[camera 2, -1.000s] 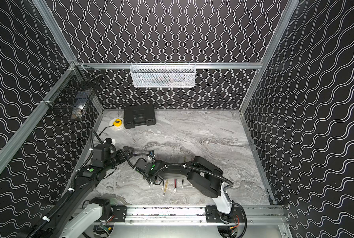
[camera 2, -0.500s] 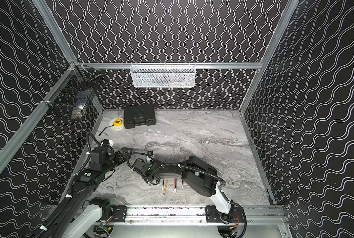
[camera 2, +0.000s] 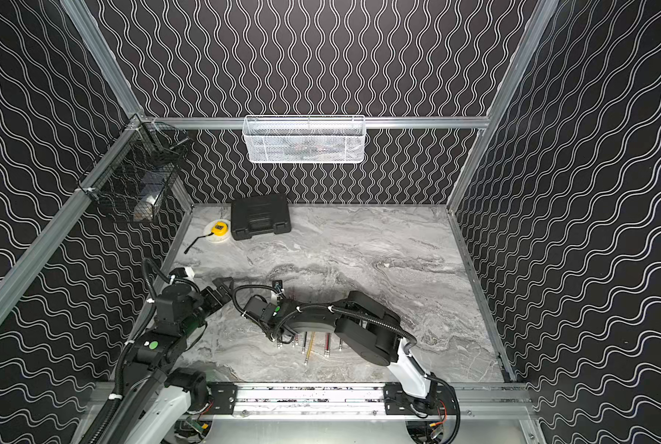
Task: Remove the protective cover of the pencils
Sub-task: Pick up the pencil from the center of the board.
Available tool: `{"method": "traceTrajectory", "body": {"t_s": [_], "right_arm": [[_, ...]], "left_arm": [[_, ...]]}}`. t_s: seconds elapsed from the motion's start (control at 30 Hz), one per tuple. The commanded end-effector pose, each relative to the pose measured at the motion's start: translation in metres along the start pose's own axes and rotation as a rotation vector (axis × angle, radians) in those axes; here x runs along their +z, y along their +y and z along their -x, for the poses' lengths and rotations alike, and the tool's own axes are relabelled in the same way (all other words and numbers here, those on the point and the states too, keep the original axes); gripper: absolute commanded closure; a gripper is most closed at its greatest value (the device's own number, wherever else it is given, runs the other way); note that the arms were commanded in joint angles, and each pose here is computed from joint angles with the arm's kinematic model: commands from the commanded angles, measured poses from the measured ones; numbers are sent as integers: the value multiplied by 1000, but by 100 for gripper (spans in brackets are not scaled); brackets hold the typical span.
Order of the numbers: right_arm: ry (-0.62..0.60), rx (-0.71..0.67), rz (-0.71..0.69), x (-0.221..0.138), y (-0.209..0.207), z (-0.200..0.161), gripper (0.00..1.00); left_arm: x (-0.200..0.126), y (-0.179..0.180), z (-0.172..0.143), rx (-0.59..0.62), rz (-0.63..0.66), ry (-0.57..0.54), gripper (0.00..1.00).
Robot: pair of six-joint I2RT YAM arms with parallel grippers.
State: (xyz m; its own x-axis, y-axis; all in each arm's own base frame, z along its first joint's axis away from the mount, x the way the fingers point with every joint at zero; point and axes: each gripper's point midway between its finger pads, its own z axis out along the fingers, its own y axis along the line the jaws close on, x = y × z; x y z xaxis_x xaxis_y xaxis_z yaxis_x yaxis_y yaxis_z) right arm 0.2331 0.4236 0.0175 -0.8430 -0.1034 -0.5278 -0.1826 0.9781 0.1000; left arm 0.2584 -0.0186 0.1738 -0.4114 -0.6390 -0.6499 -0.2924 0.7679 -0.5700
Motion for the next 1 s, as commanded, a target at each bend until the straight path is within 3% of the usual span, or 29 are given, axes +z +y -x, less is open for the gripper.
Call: {"method": "traceTrajectory", "body": {"t_s": [0.0, 0.6, 0.77, 0.97], "right_arm": [[73, -27, -24, 3, -7, -18, 92], [-31, 6, 66, -34, -9, 8, 100], [-18, -13, 58, -26, -8, 4, 100], [21, -34, 61, -9, 0, -8, 100]], "left_arm": [[-2, 6, 5, -22, 39, -24, 1], [-3, -7, 9, -33, -15, -25, 1], [-2, -18, 5, -22, -74, 8, 1], [-3, -3, 7, -16, 14, -8, 1]]}}
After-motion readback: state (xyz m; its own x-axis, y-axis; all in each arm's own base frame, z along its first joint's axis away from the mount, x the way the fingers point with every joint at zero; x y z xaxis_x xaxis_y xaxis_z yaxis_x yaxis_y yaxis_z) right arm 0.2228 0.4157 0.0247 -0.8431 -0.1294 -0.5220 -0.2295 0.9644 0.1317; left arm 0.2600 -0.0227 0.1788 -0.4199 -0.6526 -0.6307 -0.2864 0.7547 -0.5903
